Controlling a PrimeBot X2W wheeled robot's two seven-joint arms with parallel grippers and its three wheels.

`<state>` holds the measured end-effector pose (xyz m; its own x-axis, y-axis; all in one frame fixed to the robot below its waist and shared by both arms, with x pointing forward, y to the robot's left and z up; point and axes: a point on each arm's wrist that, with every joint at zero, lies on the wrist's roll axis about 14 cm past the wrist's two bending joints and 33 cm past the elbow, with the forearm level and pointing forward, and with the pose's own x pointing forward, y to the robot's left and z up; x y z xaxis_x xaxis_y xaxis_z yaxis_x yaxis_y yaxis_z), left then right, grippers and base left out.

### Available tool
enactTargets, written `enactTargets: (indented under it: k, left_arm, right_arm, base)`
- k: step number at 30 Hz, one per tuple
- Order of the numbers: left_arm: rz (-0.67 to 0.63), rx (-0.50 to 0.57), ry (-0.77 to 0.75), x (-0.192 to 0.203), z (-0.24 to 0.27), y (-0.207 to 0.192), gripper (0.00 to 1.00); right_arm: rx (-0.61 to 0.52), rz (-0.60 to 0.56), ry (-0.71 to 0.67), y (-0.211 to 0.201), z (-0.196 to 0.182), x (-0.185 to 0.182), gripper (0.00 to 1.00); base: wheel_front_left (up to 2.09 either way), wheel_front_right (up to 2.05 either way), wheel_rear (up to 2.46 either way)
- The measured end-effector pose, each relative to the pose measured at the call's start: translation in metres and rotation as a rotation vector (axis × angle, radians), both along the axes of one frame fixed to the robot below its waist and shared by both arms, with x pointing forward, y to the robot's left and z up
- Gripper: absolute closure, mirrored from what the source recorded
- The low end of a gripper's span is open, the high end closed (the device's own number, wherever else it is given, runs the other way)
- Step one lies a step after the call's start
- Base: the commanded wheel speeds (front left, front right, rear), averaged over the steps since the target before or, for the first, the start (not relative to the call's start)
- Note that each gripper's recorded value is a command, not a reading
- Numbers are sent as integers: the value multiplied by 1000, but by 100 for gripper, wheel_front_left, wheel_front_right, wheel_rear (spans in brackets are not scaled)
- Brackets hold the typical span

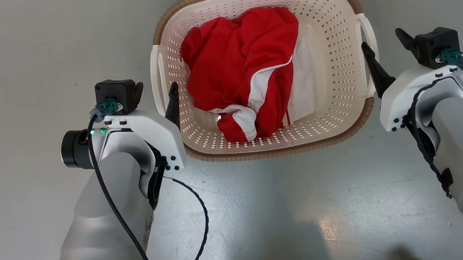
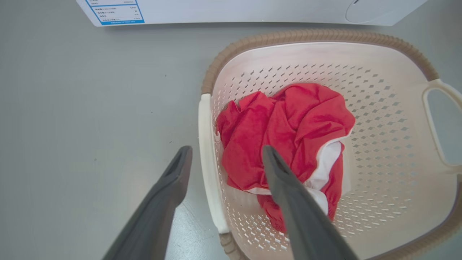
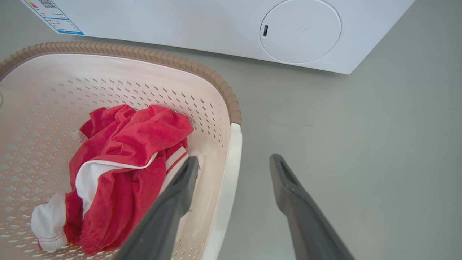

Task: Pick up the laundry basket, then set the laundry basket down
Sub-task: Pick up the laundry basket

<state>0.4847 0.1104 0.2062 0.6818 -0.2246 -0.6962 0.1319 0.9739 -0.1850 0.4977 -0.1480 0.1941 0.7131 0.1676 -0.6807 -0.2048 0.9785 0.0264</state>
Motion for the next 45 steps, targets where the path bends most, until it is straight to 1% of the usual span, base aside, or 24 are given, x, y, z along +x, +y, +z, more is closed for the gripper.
enactTargets:
  k: [3,7,11,21,26,31,37,45]
  left_arm:
    - [-6,-10,15,-1,-4,-4,0]
    - [-16,1,20,3,-10,-8,0]
    - [-17,0,29,6,-15,-10,0]
    - [-25,11,67,0,-30,-11,0]
    - [-25,17,71,6,-36,-12,0]
    - [-38,29,86,6,-44,-13,0]
    - [-46,31,98,8,-54,-14,0]
    - [-66,35,106,14,-66,-19,0]
  right_arm:
    - [0,1,9,0,-4,-2,0]
    - [-1,-2,22,-1,-11,-5,0]
    - [1,-3,19,0,-14,0,0]
    - [0,-3,41,-1,-26,-4,0]
    - [3,-1,43,1,-32,-1,0]
    - [7,4,64,4,-41,-6,0]
    - [11,10,59,8,-47,2,0]
    - [12,9,71,8,-58,3,0]
  base:
    - [0,0,0]
    - [0,0,0]
    - [0,0,0]
    - [0,0,0]
    - [0,0,0]
    - [0,0,0]
    - [0,0,0]
    - [0,0,0]
